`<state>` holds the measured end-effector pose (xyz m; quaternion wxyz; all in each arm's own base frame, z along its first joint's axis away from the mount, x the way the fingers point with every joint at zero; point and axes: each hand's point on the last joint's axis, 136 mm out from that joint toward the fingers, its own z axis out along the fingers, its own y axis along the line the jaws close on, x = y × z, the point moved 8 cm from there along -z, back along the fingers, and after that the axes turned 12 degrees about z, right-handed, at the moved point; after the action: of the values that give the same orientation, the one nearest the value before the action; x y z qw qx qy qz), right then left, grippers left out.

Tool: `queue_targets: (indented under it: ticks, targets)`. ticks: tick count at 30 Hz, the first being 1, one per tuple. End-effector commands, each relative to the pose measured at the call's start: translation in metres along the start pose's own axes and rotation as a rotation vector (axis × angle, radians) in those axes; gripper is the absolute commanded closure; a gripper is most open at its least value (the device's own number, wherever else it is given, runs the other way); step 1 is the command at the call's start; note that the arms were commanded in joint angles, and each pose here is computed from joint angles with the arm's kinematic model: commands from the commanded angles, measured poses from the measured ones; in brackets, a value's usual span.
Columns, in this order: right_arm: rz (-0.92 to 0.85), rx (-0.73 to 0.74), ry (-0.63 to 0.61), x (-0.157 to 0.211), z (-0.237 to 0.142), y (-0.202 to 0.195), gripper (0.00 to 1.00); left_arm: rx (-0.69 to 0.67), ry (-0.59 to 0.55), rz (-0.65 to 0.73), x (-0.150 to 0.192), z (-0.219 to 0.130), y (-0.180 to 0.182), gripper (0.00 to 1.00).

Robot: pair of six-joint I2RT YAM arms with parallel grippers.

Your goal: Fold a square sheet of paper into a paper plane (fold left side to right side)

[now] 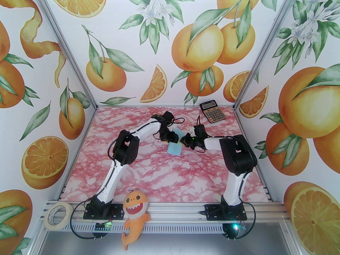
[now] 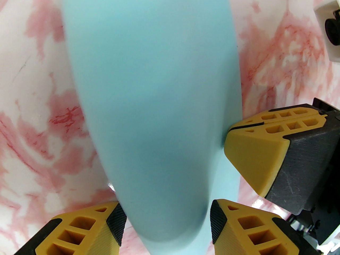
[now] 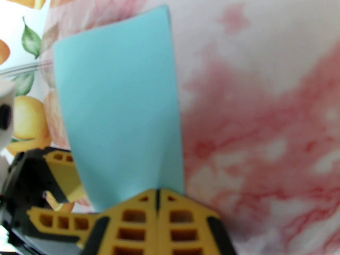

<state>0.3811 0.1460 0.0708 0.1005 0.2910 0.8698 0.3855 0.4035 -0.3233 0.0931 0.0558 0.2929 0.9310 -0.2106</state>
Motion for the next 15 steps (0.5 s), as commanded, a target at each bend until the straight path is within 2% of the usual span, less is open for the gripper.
queue_targets:
  ticks: [1, 4, 6, 10, 13, 15]
  targets:
    - [0.020, 0.150, 0.008, 0.004, 0.008, -0.026, 1.00, -0.034, 0.141, -0.024, 0.028, 0.054, 0.015, 0.39]
    - [0.014, 0.166, 0.018, 0.005, 0.010, -0.028, 1.00, -0.046, 0.103, -0.046, 0.021, 0.035, 0.022, 0.36]
    - [0.011, 0.172, 0.019, 0.006, 0.011, -0.028, 1.00, -0.067, 0.059, -0.060, 0.014, 0.013, 0.027, 0.33]
    - [0.006, 0.175, 0.018, 0.006, 0.011, -0.027, 1.00, -0.105, -0.084, -0.097, 0.000, -0.043, 0.035, 0.33]
    - [0.006, 0.177, 0.020, 0.006, 0.012, -0.028, 1.00, -0.072, -0.186, -0.105, -0.007, -0.072, 0.031, 0.36]
    - [0.008, 0.178, 0.020, 0.006, 0.012, -0.028, 1.00, -0.042, -0.222, -0.104, -0.010, -0.082, 0.025, 0.45]
